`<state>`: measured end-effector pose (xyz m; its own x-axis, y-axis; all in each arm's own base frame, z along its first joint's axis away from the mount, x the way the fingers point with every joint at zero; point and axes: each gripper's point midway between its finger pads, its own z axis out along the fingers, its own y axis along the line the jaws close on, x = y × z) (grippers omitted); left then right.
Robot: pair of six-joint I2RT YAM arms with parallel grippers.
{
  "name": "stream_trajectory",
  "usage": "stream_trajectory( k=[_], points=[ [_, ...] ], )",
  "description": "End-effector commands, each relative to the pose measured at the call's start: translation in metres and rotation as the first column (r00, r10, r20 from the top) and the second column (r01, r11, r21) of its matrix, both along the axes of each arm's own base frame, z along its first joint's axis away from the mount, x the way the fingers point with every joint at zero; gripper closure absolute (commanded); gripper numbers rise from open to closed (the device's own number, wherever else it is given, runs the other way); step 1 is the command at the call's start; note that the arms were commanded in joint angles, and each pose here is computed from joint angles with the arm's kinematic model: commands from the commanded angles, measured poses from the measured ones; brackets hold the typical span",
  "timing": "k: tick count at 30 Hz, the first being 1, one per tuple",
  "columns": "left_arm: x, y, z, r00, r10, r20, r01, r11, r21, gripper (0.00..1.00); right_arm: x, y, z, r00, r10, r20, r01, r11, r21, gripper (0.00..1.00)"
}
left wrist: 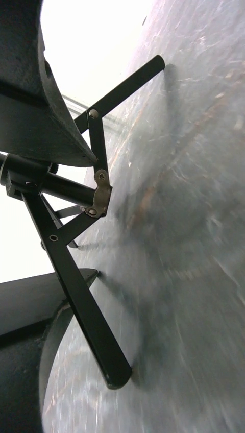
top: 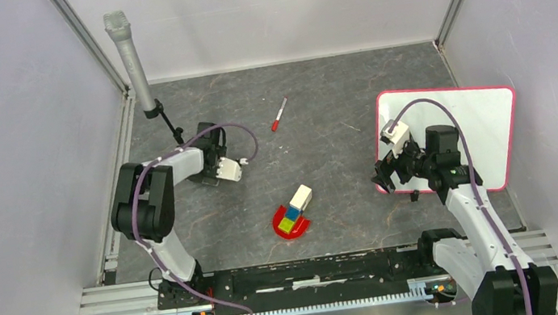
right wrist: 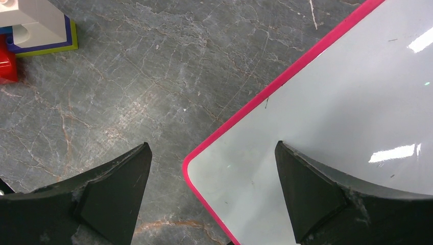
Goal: Write a sentence on the whiteboard
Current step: Move the distractor to the center of the board.
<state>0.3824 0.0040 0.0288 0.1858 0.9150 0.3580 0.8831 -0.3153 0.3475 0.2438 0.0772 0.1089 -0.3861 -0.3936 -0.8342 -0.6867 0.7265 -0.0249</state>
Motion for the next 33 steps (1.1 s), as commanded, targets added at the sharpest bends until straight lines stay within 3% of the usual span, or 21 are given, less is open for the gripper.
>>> stream_trajectory(
  k=[1, 15, 28, 33],
  points=[
    [0.028, 0.010, -0.001, 0.999, -0.045, -0.001, 0.045, 0.999, -0.020, 0.21, 0.006, 0.000, 0.005, 1.000, -0.006, 0.020, 0.006, 1.000, -0.001, 0.03],
    [0.061, 0.061, -0.003, 0.999, 0.039, 0.000, -0.039, 0.999, -0.010, 0.19, 0.007, -0.001, 0.003, 1.000, -0.011, 0.006, 0.011, 1.000, -0.002, 0.03],
    [0.003, 0.008, 0.029, 0.997, 0.043, -0.070, -0.050, 0.993, -0.106, 0.05, 0.006, 0.001, 0.004, 1.000, 0.001, 0.014, -0.001, 1.000, 0.006, 0.03],
    [-0.032, -0.040, 0.058, 0.992, 0.026, -0.123, -0.054, 0.971, -0.231, 0.02, 0.005, 0.004, 0.008, 0.999, 0.014, 0.031, -0.014, 1.000, 0.016, 0.03]
  ],
)
